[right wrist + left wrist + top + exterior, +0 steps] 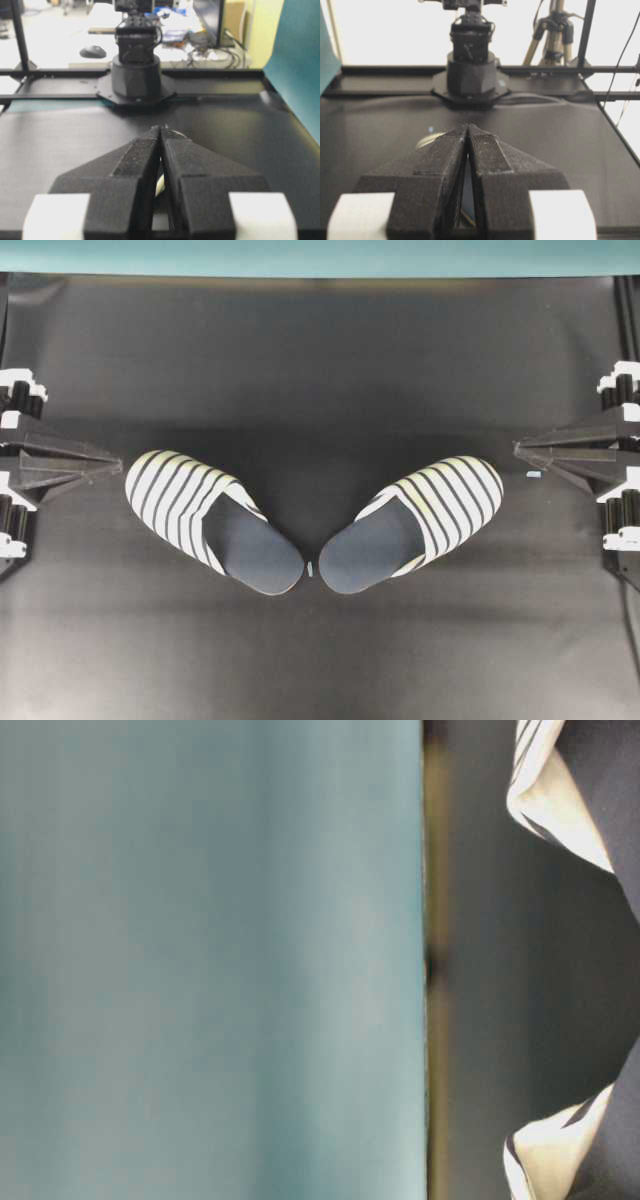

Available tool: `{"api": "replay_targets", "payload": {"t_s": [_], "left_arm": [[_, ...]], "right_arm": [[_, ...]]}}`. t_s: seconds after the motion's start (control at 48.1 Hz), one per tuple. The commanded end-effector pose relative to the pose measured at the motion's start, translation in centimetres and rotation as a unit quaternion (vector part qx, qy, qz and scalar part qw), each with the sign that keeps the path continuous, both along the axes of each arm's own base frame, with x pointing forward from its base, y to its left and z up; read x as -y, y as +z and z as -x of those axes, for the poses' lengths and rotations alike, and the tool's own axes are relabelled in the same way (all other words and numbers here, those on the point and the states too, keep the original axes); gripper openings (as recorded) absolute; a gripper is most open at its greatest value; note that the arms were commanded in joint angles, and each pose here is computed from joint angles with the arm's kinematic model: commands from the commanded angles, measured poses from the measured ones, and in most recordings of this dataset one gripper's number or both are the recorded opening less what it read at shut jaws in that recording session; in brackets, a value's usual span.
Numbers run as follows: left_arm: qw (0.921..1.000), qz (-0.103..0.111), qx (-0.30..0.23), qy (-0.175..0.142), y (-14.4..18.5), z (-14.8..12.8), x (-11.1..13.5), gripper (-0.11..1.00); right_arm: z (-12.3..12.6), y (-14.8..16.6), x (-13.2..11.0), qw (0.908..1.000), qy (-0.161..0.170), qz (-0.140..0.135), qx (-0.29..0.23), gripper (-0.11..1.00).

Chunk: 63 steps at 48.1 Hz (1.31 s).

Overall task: Arrange the slippers with the left arm.
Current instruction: 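Move the left gripper over the heel of the left striped slipper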

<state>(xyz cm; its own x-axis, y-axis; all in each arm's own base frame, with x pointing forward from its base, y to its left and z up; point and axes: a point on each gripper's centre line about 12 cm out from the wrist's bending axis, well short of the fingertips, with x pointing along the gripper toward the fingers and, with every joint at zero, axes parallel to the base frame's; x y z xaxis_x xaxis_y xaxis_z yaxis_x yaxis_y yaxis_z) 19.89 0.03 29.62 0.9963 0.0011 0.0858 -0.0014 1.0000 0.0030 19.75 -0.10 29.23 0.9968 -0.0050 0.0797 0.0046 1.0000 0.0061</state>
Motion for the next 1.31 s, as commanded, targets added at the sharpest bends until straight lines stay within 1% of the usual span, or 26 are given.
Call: {"api": "replay_targets", "payload": {"t_s": [0.0, 0.062, 0.104, 0.166, 0.208, 0.229, 0.312, 0.436, 0.457, 0.478, 0.52, 0.582, 0.623, 0.665, 0.727, 0.79, 0.852, 0.894, 0.935, 0.956, 0.998, 1.039, 1.081, 1.205, 1.247, 1.288], "left_arm": [[0.9989, 0.013, -0.042, -0.012, -0.7, -1.4, 0.4, 0.05], [0.9956, 0.047, -0.081, -0.011, -1.2, -2.6, 0.4, 0.05], [0.9915, 0.072, -0.108, -0.008, -1.5, -3.4, 0.4, 0.01], [0.9817, 0.113, -0.153, 0.0, -2.0, -4.7, 0.4, 0.0], [0.9737, 0.133, -0.185, 0.008, -2.3, -5.6, 0.3, 0.0], [0.9659, 0.149, -0.211, 0.016, -2.7, -6.1, 0.2, 0.0], [0.9433, 0.183, -0.273, 0.045, -3.6, -7.5, -0.4, 0.0], [0.9103, 0.21, -0.347, 0.08, -4.8, -9.1, -1.1, 0.0], [0.9015, 0.215, -0.365, 0.089, -5.1, -9.5, -1.2, 0.0], [0.8953, 0.219, -0.376, 0.095, -5.2, -9.7, -1.4, 0.0], [0.8829, 0.223, -0.399, 0.107, -5.6, -10.1, -1.7, 0.0], [0.8638, 0.221, -0.436, 0.121, -6.3, -10.5, -1.9, 0.0], [0.8526, 0.221, -0.456, 0.127, -6.5, -10.7, -2.0, 0.01], [0.8438, 0.219, -0.472, 0.132, -6.6, -11.0, -2.0, 0.02], [0.8348, 0.219, -0.486, 0.137, -6.7, -11.6, -2.1, 0.1], [0.828, 0.221, -0.496, 0.141, -6.7, -12.0, -2.1, 0.24], [0.8168, 0.222, -0.511, 0.149, -7.1, -12.3, -2.3, 0.43], [0.8067, 0.223, -0.525, 0.155, -7.5, -12.3, -2.4, 0.56], [0.7926, 0.221, -0.545, 0.16, -8.2, -12.3, -2.4, 0.67], [0.7873, 0.221, -0.552, 0.163, -8.5, -12.3, -2.4, 0.73], [0.7756, 0.22, -0.567, 0.168, -9.3, -12.3, -2.5, 0.81], [0.7673, 0.219, -0.578, 0.171, -10.1, -12.4, -2.5, 0.88], [0.76, 0.219, -0.586, 0.174, -10.8, -12.5, -2.5, 0.9], [0.7422, 0.227, -0.602, 0.187, -12.5, -13.0, -2.8, 0.87], [0.7367, 0.232, -0.605, 0.193, -12.9, -13.1, -2.9, 0.87], [0.7341, 0.236, -0.605, 0.198, -13.1, -13.2, -3.2, 0.87]], "right_arm": [[-0.2, 0.3, 0.0, 1.0, -0.001, 0.004, 0.003, 0.04], [-0.2, 0.0, 0.3, 0.9999, -0.008, 0.003, -0.007, 0.07], [-0.1, -0.2, 0.5, 0.9998, -0.013, 0.0, -0.018, 0.02], [-0.1, -0.7, 0.8, 0.9991, -0.019, -0.003, -0.037, 0.0], [-0.1, -0.9, 0.9, 0.9986, -0.022, -0.004, -0.048, 0.0], [-0.1, -1.0, 0.9, 0.9983, -0.024, -0.003, -0.053, 0.0], [0.0, -1.4, 1.0, 0.9973, -0.025, -0.005, -0.068, 0.0], [0.1, -1.6, 1.0, 0.9968, -0.025, -0.005, -0.076, 0.0], [0.1, -1.6, 1.0, 0.9967, -0.025, -0.005, -0.077, 0.0], [0.1, -1.7, 1.0, 0.9966, -0.025, -0.005, -0.078, 0.0], [0.2, -1.7, 1.0, 0.9966, -0.025, -0.005, -0.079, 0.0], [0.2, -1.7, 1.0, 0.9964, -0.025, -0.005, -0.08, 0.0], [0.3, -1.7, 1.0, 0.9964, -0.025, -0.005, -0.08, 0.0], [0.3, -1.8, 1.0, 0.9963, -0.025, -0.006, -0.082, 0.0], [0.3, -1.8, 1.0, 0.9964, -0.025, -0.006, -0.081, 0.0], [0.3, -1.8, 1.0, 0.9964, -0.025, -0.006, -0.081, 0.0], [0.3, -1.9, 1.0, 0.9963, -0.025, -0.006, -0.082, 0.0], [0.4, -2.0, 1.0, 0.9962, -0.025, -0.006, -0.083, 0.0], [0.4, -2.0, 1.0, 0.9962, -0.025, -0.006, -0.083, 0.0], [0.4, -2.0, 1.0, 0.9962, -0.025, -0.006, -0.083, 0.0], [0.4, -2.0, 1.0, 0.9962, -0.025, -0.006, -0.083, 0.0], [0.4, -2.2, 1.0, 0.9961, -0.025, -0.006, -0.085, 0.0], [0.5, -2.2, 1.0, 0.9961, -0.025, -0.006, -0.084, 0.0], [0.5, -2.3, 1.0, 0.9961, -0.025, -0.006, -0.085, 0.0], [0.5, -2.3, 1.0, 0.9961, -0.025, -0.006, -0.085, 0.0], [0.5, -2.3, 1.0, 0.9961, -0.025, -0.006, -0.085, 0.0]]}}
